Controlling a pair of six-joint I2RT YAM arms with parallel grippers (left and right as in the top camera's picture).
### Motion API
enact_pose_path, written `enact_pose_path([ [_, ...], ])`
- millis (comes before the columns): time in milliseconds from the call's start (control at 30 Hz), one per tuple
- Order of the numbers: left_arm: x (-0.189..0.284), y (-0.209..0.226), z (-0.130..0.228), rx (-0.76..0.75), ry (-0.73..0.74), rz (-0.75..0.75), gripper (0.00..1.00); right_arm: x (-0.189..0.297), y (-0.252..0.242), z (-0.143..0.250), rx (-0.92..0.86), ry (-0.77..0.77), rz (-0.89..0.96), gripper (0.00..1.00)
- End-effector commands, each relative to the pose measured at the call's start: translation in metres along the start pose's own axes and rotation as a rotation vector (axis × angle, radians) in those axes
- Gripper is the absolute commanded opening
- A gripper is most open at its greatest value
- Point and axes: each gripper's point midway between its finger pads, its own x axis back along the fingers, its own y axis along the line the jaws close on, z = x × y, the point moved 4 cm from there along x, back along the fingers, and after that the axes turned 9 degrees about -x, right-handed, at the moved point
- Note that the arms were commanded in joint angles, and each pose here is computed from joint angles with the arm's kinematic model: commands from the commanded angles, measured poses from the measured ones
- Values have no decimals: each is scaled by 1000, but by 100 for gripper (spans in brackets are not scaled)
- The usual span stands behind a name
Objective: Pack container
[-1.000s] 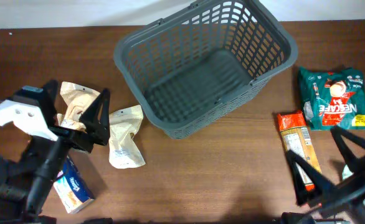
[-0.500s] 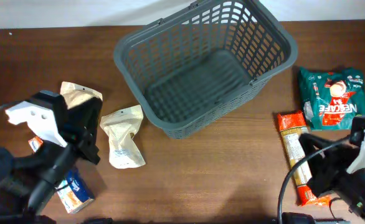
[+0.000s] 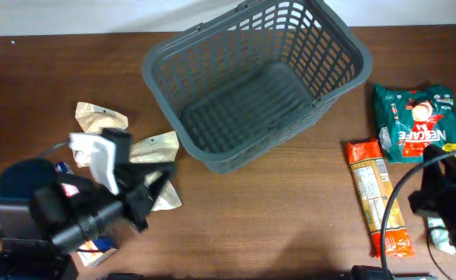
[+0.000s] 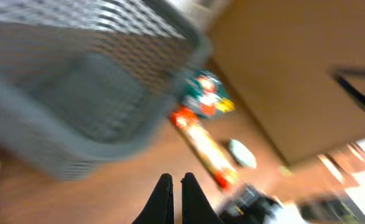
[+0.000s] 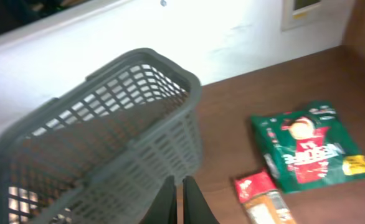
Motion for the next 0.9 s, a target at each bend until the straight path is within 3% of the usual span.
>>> enact_pose_path([
  [0, -1, -43, 9, -43, 63, 249, 2, -24, 12, -1, -48, 82, -72, 3],
  [100, -3, -65, 21, -107, 126, 352, 2, -43, 10, -1, -37, 135, -56, 4],
  [200, -9, -71, 41, -134, 224, 326, 2, -58, 10, -6, 20, 166, -46, 4],
  [367, -30, -51, 83, -178, 448, 69, 2, -61, 20, -29, 106, 180, -48, 4],
  [533, -79, -37, 116, -313, 630, -134, 2, -50, 32, -53, 158, 193, -46, 4],
  [867, -157, 11, 135, -491, 752, -522, 2, -65, 28, -51, 230, 318, -15, 4],
])
